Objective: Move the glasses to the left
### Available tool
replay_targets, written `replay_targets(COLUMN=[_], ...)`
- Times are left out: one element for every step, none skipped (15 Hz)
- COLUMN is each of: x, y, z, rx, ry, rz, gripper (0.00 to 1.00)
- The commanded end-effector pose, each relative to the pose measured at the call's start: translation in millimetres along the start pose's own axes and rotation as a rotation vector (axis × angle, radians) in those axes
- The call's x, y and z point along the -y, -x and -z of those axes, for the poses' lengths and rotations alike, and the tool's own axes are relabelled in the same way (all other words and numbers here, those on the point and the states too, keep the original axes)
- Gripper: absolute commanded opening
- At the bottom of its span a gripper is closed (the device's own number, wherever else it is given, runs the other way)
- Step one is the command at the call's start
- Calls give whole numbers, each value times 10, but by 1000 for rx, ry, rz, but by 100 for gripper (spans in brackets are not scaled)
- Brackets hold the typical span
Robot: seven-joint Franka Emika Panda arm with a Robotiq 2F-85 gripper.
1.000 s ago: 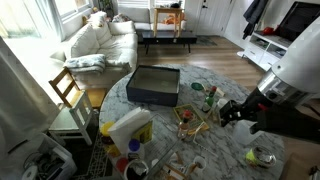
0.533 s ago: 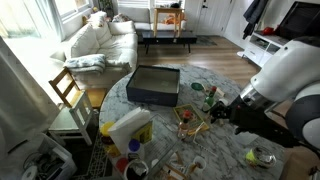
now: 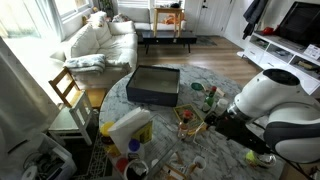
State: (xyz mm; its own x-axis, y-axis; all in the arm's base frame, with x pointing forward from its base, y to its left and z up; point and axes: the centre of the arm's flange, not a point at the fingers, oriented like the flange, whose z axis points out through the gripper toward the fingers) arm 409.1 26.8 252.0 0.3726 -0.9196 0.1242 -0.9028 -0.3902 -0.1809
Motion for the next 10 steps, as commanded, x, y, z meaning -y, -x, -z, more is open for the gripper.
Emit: replay_targets(x=[-22,-45,-51,-41,-31,-26,-23,21,50,85], y=[2,-20,-19,-20,-23,-24,-24,-87,-136,-201], z=[-367,-128,-168,-170,-160,-151,-147,-247,-294,-357], rx=[12,8,14,14,13,11,11,5,27,26], ry=[8,11,16,15,12,10,9,-18,-29,-41], rz=[-40,-18,-21,-21,-20,-20,-20,-65,-96,-128], gripper=[100,100,100,100,100,100,100,100,100,100])
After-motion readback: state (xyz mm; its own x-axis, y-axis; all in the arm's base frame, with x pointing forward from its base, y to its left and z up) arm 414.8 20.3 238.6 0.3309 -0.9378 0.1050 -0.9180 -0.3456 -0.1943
